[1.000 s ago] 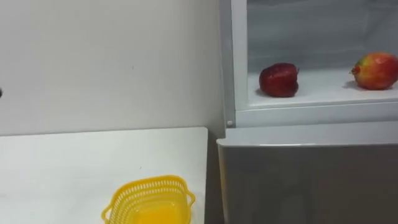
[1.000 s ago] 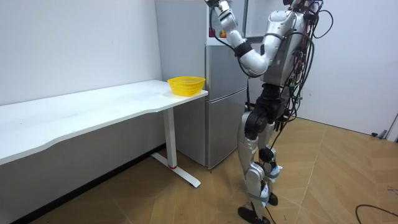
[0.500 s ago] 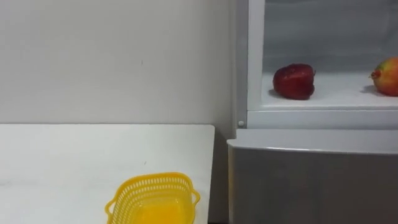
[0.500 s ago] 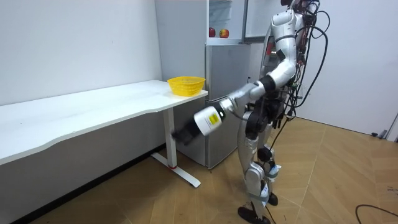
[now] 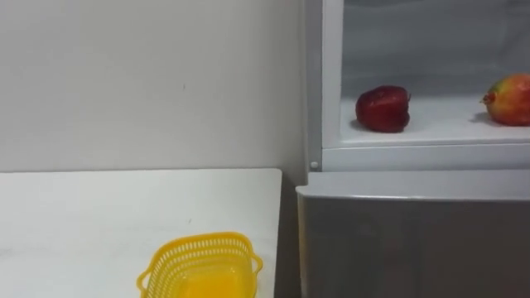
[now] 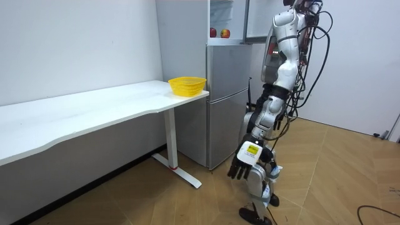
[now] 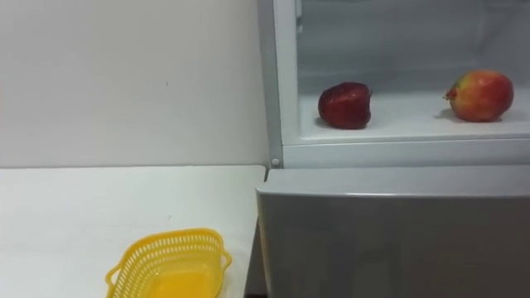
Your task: Retrieve from the upper fridge
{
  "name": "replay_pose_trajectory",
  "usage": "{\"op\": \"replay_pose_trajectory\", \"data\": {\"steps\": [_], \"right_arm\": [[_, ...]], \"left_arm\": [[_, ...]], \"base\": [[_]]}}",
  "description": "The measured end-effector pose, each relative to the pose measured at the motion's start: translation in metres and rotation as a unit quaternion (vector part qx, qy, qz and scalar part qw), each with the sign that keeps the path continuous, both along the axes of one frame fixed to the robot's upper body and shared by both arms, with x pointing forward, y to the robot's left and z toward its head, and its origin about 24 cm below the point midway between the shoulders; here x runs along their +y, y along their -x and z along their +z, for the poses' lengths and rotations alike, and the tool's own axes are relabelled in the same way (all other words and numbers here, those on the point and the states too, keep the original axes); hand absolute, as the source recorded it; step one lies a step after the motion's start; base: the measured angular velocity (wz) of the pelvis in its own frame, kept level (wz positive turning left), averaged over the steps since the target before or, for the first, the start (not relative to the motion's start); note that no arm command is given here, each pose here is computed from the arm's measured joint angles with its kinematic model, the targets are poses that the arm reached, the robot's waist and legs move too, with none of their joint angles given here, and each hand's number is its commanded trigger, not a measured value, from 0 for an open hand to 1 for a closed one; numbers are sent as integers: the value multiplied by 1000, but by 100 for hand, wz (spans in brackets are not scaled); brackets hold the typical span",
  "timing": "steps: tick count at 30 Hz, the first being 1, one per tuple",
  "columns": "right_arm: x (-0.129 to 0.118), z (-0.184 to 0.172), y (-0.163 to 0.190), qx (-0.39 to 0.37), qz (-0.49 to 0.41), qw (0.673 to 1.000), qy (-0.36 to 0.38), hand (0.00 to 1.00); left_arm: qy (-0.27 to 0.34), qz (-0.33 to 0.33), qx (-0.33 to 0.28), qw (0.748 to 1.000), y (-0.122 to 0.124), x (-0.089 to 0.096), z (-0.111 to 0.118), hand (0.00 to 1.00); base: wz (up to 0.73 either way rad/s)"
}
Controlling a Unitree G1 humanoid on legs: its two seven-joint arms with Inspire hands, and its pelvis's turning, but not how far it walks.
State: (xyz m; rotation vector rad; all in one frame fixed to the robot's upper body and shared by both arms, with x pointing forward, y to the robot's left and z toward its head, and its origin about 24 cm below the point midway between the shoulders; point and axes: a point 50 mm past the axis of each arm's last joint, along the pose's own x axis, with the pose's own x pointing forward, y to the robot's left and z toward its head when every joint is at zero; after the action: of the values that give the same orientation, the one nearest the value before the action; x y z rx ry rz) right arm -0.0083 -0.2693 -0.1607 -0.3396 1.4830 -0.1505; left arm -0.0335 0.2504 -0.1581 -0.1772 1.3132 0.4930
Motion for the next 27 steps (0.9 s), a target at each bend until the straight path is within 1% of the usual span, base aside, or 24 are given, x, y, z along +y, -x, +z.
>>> {"op": "replay_pose_trajectory", "data": {"steps": [2,3,6,11,15,18,21,23,24,26,27], "right_arm": [[4,-2,-3,1,13,1000,-3,0],[6,-2,-3,2,13,1000,-5,0],[12,-4,-2,6,22,1000,-10,0],[20,-6,1,13,28,999,-15,0],[24,-7,-1,6,19,1000,-11,0],[21,-5,-13,-24,16,1000,8,0],[17,1,-41,-98,1,994,38,0],[16,13,-70,-185,-16,981,55,0],[16,17,-79,-208,-15,976,58,0],[23,40,-112,-311,-6,948,67,0],[26,46,-119,-336,-5,939,68,0]], "left_arm": [[12,-64,16,998,-6,-8,-3,0],[14,-80,18,997,-8,-10,-4,0],[8,-148,24,989,-23,-8,-4,0],[-6,-209,31,977,-33,-6,-4,0],[-20,-230,34,972,-38,-5,-4,0],[-26,-247,33,968,-43,-7,-5,0],[-32,-271,32,962,-50,-8,-5,0],[-38,-274,30,960,-52,-9,-5,0],[-39,-275,30,960,-52,-10,-5,0],[-43,-279,29,959,-52,-10,-5,0],[-45,-278,29,959,-52,-10,-5,0]], "base": [[0],[0],[-8],[-23],[-21],[-22],[-11],[-18],[-21],[-13],[-7]]}}
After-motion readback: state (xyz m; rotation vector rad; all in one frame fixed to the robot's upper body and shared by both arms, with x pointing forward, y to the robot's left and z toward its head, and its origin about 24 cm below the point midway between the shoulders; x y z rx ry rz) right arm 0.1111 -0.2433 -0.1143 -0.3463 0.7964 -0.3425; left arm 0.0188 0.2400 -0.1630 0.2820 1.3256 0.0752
